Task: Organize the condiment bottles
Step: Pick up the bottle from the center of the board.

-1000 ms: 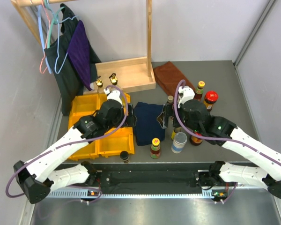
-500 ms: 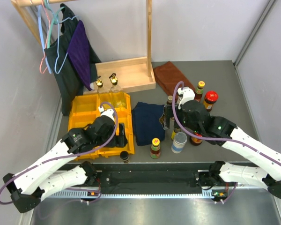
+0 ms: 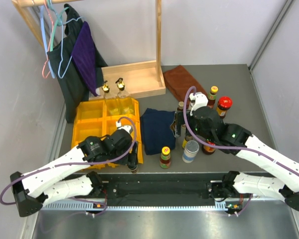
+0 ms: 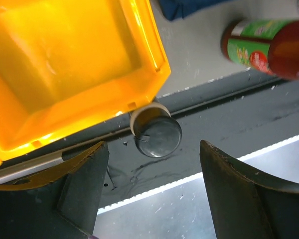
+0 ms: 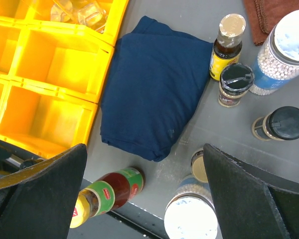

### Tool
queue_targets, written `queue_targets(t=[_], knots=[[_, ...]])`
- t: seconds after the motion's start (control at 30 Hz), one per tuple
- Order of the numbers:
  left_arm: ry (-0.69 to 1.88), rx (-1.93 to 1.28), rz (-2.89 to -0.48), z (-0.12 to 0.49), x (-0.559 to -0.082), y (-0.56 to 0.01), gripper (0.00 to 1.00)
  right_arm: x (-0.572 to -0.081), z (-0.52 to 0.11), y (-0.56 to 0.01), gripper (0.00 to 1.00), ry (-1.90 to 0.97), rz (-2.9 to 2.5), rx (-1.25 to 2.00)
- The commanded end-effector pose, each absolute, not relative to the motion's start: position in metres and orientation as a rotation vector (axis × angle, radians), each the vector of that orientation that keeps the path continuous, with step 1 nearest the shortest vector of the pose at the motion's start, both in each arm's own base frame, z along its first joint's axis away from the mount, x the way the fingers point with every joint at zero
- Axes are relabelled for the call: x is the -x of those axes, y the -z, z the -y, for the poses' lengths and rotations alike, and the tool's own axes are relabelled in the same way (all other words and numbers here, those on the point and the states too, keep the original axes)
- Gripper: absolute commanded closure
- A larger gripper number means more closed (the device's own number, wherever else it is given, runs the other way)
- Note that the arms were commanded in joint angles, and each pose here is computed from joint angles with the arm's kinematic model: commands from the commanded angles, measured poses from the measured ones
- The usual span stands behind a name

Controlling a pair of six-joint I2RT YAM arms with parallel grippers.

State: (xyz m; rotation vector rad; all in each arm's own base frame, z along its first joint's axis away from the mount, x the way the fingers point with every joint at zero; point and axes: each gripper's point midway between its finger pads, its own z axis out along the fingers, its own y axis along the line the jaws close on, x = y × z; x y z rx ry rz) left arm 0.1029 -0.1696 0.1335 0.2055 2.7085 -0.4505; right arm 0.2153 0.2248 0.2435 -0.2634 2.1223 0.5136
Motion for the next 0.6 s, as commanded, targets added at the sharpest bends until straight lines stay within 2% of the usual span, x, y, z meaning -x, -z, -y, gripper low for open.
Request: queue_targets(t=[0.0, 0.57], knots=[[0.446, -0.239, -2.734, 0.179, -0.094, -0.125, 0.21, -0.217, -0.225, -0.259, 0.01, -0.528, -2.076, 0.250], [0.308, -0.249, -2.723, 0.188, -0.100, -0.104, 0.24, -0.216, -0.219, -0.261, 0.01, -0.518, -2.064, 0.241]])
